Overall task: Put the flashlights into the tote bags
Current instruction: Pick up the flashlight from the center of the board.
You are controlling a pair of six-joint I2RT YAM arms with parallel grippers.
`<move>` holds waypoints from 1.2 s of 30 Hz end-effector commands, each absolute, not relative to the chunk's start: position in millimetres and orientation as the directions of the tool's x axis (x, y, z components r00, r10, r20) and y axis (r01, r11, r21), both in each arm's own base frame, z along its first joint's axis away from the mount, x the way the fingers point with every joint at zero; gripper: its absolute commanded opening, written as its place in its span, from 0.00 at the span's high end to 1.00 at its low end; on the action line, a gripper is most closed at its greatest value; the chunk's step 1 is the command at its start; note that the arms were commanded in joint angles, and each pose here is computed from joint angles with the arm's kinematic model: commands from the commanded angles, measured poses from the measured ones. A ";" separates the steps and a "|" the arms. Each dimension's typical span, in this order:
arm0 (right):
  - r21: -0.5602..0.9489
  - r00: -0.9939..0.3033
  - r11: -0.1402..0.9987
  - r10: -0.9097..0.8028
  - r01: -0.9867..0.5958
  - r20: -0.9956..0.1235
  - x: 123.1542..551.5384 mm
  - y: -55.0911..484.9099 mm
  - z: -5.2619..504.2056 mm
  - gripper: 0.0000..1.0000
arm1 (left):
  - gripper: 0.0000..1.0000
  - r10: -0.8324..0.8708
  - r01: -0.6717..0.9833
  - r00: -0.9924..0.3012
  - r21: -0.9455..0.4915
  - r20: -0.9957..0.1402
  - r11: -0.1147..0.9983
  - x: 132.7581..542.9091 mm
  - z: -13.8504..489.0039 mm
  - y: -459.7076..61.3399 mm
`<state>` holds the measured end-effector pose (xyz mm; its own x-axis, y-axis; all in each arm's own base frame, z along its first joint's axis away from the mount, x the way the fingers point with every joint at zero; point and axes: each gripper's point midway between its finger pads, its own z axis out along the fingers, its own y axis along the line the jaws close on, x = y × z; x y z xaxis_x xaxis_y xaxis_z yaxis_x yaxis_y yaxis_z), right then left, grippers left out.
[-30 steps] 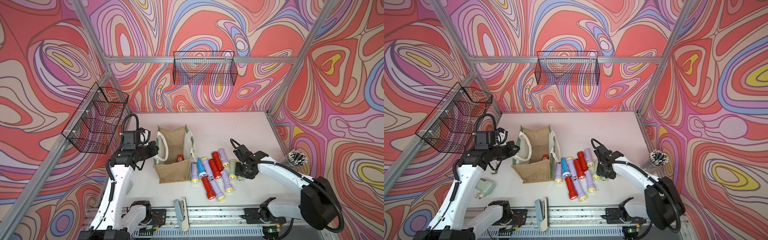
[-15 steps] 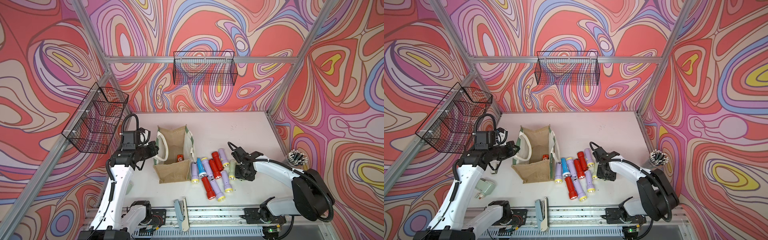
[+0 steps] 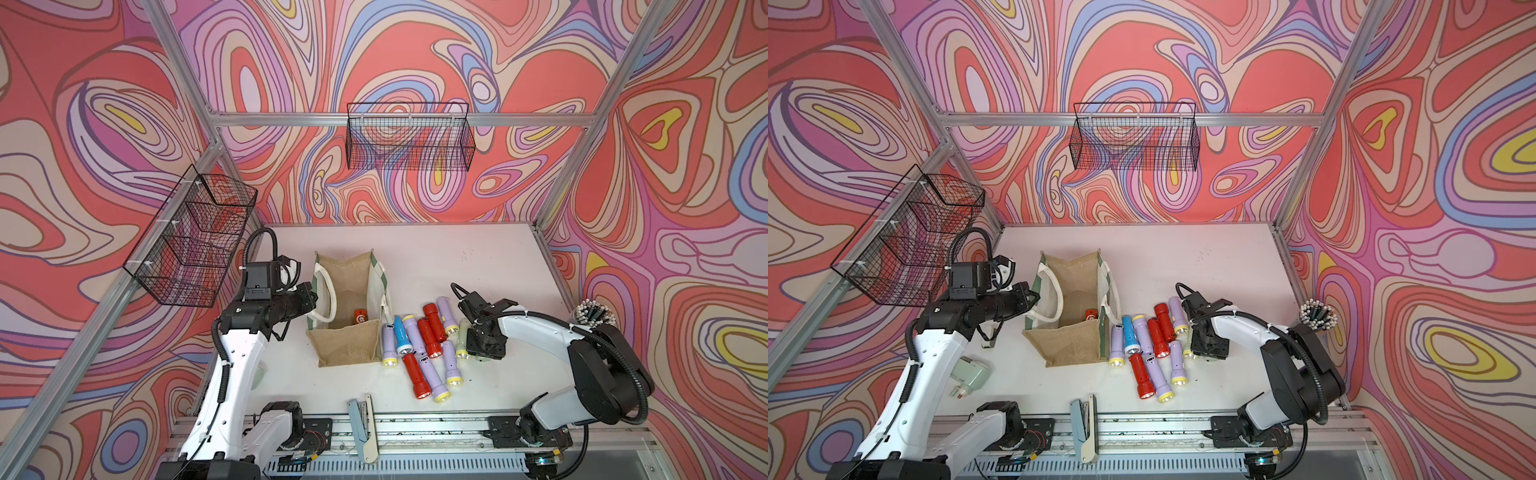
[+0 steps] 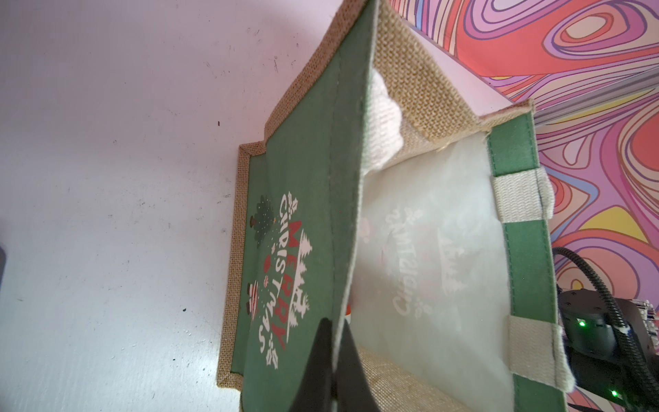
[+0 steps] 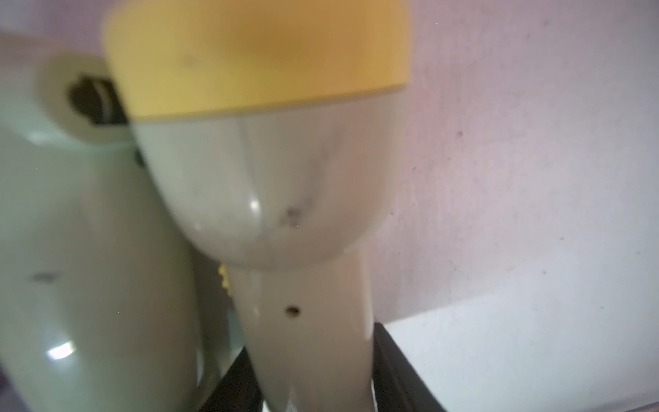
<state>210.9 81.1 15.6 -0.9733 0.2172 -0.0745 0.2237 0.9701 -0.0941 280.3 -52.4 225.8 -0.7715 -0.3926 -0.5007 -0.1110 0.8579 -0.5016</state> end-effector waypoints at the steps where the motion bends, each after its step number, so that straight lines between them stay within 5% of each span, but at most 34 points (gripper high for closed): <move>1: -0.133 -0.968 0.960 0.238 0.246 -0.079 210.0 73.5 2.6 0.52 | 1.00 -0.394 -0.108 -0.760 -0.498 -0.517 0.861 276.8 232.5 -50.2; 18: -0.140 -0.962 0.953 0.260 0.270 -0.083 209.3 72.1 11.2 0.77 | 1.00 -0.395 -0.110 -0.760 -0.495 -0.517 0.862 275.7 231.1 -49.8; 29: -0.127 -0.903 0.954 0.206 0.271 -0.378 272.0 67.8 124.4 0.84 | 1.00 -0.394 -0.102 -0.756 -0.499 -0.524 0.861 278.2 235.4 -50.3; 36: 0.046 -0.803 0.979 0.190 0.199 -0.565 322.1 99.4 217.0 0.87 | 1.00 -0.397 -0.101 -0.757 -0.507 -0.519 0.856 276.2 233.6 -51.8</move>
<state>311.1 95.3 181.9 -0.8439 0.2117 -0.4930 0.2342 0.9720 0.0165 278.3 -52.4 227.7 -0.7685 -0.3928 -0.5050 -0.1084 0.8579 -0.5023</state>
